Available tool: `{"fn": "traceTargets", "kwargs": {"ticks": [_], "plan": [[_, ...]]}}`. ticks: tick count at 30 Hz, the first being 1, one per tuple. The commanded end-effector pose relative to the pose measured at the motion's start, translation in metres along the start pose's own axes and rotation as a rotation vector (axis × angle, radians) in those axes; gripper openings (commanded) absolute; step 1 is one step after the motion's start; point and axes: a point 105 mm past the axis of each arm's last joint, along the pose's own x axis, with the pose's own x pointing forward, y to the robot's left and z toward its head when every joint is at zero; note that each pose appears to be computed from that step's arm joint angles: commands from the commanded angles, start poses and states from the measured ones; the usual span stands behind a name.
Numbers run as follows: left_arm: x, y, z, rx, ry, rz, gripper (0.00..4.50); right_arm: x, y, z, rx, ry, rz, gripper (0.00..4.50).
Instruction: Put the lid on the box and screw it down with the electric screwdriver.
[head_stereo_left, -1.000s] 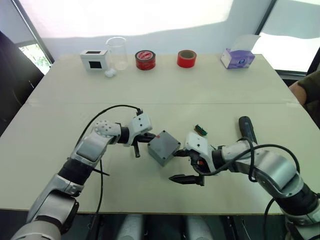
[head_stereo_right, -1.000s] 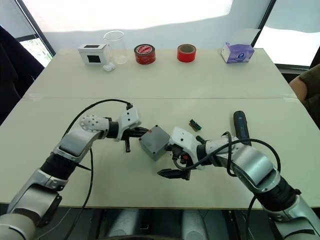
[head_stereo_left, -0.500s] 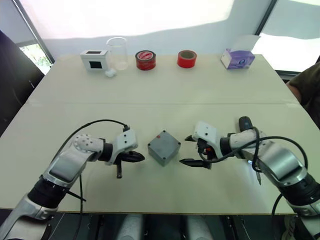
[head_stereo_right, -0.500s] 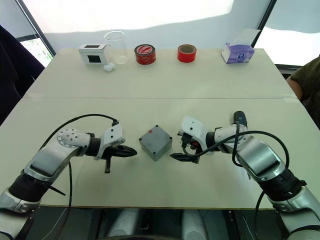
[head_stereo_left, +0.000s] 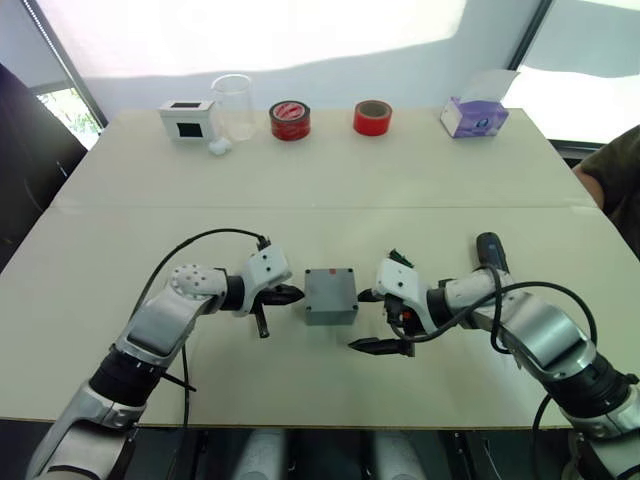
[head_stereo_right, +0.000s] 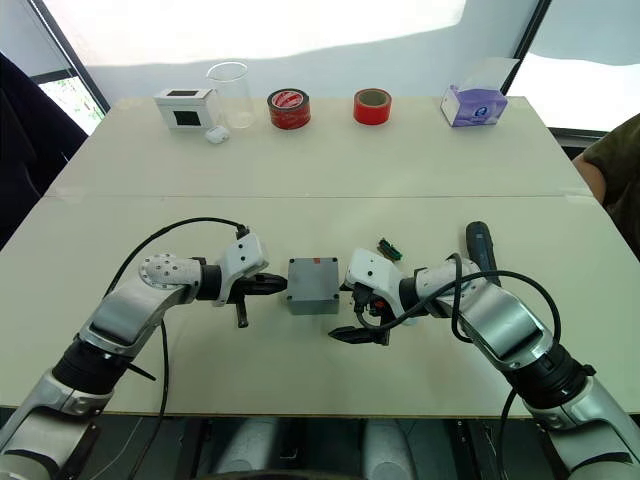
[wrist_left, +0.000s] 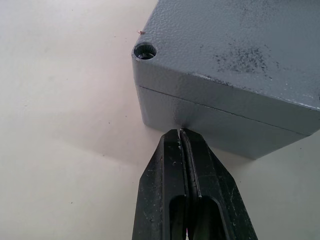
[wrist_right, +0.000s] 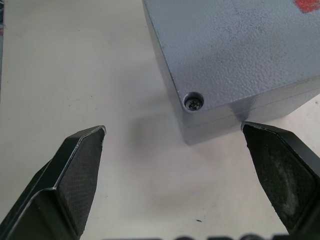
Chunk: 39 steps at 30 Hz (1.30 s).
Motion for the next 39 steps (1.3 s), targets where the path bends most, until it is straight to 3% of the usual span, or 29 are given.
{"fn": "traceTargets", "kwargs": {"ticks": [1,6,13,18,24,27,30,39], "plan": [[-0.001,0.0,0.017,0.055,-0.05,-0.012,0.0,-0.001,0.006,0.013,-0.046,-0.042,0.006,4.46],[-0.007,0.008,0.019,0.063,-0.051,0.015,0.0,-0.01,-0.002,0.014,-0.041,-0.044,-0.043,4.46],[-0.041,0.016,0.029,0.04,-0.069,0.027,0.0,-0.064,-0.032,0.021,0.072,-0.146,-0.216,4.46],[-0.05,0.005,0.042,0.047,-0.092,-0.047,0.0,-0.073,-0.07,0.002,0.169,-0.22,-0.383,4.46],[-0.05,-0.006,0.054,0.079,-0.105,-0.091,0.0,-0.074,-0.092,-0.018,0.199,-0.215,-0.486,4.46],[-0.046,-0.006,0.063,0.096,-0.131,-0.081,0.0,-0.069,-0.1,-0.026,0.196,-0.196,-0.517,3.94],[-0.046,-0.008,0.065,0.094,-0.135,-0.085,0.0,-0.065,-0.103,-0.028,0.2,-0.198,-0.52,2.89],[-0.047,-0.007,0.061,0.082,-0.126,-0.081,0.0,-0.061,-0.108,-0.027,0.199,-0.204,-0.529,2.89]]}}
